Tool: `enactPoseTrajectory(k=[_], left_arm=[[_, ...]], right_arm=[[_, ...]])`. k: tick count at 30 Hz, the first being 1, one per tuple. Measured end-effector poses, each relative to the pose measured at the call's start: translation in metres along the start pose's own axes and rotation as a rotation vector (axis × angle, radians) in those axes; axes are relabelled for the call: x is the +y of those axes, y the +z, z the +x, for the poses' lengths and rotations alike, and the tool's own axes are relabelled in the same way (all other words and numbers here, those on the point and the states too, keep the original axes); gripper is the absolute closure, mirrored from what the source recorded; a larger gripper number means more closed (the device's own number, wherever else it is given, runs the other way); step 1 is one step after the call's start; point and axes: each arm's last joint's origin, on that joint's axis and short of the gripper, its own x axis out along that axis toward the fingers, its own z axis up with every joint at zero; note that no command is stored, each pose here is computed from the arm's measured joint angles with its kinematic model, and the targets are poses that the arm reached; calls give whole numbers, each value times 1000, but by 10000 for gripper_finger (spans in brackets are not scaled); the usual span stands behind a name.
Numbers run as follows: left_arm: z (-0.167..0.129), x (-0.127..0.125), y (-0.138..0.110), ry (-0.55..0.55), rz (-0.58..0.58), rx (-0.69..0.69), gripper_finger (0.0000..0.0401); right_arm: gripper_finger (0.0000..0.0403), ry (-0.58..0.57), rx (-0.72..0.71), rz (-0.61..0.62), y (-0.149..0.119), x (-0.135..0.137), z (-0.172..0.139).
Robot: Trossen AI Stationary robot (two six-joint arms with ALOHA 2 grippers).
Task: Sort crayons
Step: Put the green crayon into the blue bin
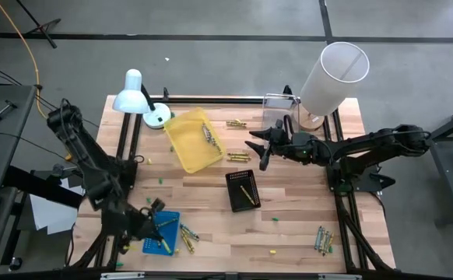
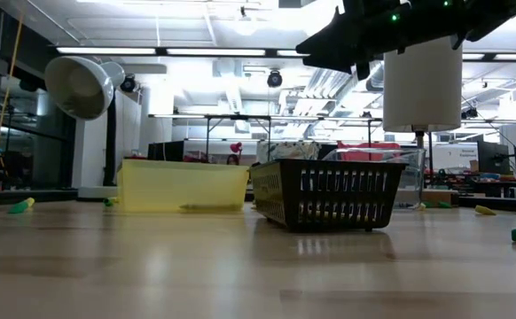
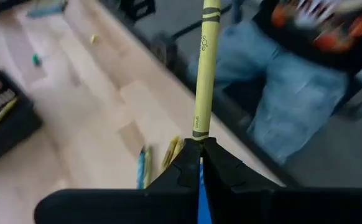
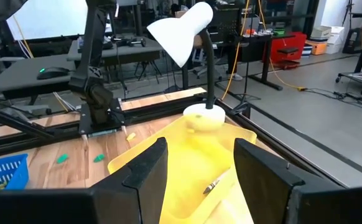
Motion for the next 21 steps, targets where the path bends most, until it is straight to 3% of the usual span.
enactPoseTrajectory(k=[6,10,18,21], left_arm=[[25,-5,-25,78,-8,230,401],[34,-5,-40,71,-45,388,401],[30,-3,-56,42,-33,576,401],[29,-3,-56,42,-31,586,401]], right_arm=[[224,0,0,1,0,0,0],[224,0,0,1,0,0,0],[224,0,0,-2,0,0,0],[224,0,0,-2,0,0,0]])
